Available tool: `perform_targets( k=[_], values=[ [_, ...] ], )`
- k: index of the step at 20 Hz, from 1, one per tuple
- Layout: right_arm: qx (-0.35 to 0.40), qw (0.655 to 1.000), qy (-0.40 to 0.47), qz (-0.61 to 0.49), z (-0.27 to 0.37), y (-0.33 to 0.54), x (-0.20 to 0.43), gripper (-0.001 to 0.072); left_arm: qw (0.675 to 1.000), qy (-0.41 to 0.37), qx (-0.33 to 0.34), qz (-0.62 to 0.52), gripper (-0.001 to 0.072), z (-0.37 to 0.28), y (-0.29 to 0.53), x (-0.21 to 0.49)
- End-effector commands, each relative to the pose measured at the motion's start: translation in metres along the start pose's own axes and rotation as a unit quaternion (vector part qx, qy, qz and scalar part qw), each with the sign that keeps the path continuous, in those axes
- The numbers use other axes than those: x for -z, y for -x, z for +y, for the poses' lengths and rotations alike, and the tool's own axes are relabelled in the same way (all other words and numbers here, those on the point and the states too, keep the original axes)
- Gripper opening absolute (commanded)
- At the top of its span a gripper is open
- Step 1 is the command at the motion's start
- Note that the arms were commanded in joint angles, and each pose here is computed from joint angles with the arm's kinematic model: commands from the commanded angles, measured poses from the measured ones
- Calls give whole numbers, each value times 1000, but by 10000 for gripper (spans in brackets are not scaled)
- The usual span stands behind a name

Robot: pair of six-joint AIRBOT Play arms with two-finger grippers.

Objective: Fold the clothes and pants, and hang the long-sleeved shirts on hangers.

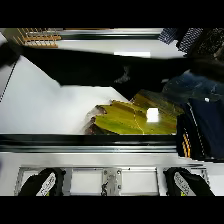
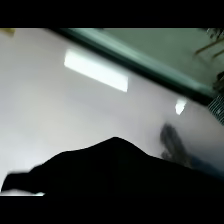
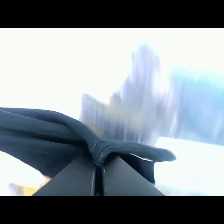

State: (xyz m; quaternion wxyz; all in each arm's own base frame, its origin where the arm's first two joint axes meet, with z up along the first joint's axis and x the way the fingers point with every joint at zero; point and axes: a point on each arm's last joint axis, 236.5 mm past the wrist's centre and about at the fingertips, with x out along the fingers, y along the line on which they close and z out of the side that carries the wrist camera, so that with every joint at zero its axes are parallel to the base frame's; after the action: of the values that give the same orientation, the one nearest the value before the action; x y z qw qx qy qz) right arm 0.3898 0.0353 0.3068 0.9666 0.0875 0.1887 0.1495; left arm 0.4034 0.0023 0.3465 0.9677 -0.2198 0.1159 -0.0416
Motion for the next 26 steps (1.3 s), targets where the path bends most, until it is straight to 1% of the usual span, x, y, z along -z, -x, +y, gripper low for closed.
perform_targets(
  k=[1, 3, 7, 9, 11, 12, 14, 15, 17, 19, 21, 22, 24, 26],
  values=[
    [4, 984, 86, -156, 63, 110, -90, 11, 983, -76, 56, -157, 6, -79, 126, -89],
    [7, 971, 108, -212, 87, 155, -104, 11, 969, -99, 74, -212, 6, -104, 182, -104],
    [2, 959, 117, -256, 115, 204, -106, 11, 944, -113, 98, -295, 6, -131, 256, -119],
    [-6, 960, 96, -261, 119, 210, -105, 11, 941, -115, 101, -303, 6, -134, 264, -119],
    [-11, 965, 79, -249, 116, 202, -102, 11, 950, -113, 95, -275, 6, -128, 245, -113],
    [-13, 970, 68, -232, 112, 193, -98, 11, 959, -111, 88, -246, 6, -121, 225, -106],
    [-23, 985, 32, -167, 99, 158, -80, 11, 981, -102, 68, -151, 6, -98, 167, -79],
    [-28, 993, 18, -114, 89, 132, -62, 11, 990, -93, 56, -88, 6, -83, 131, -58],
    [-36, 999, -25, 1, 63, 77, -21, 11, 997, -64, 27, 41, 6, -42, 59, -4],
    [-37, 989, -78, 116, 31, 22, 26, 11, 986, -16, -9, 163, 6, 9, -6, 67],
    [-19, 967, -128, 221, -8, -32, 79, 11, 964, 45, -48, 259, 6, 60, -58, 146],
    [-2, 953, -145, 268, -29, -58, 109, 10, 952, 70, -63, 292, 6, 80, -78, 180],
    [20, 926, -159, 342, -60, -106, 167, 10, 933, 93, -87, 336, 6, 112, -117, 240],
    [28, 915, -170, 365, -78, -150, 206, 11, 923, 93, -94, 362, 6, 126, -149, 276]
  ],
)
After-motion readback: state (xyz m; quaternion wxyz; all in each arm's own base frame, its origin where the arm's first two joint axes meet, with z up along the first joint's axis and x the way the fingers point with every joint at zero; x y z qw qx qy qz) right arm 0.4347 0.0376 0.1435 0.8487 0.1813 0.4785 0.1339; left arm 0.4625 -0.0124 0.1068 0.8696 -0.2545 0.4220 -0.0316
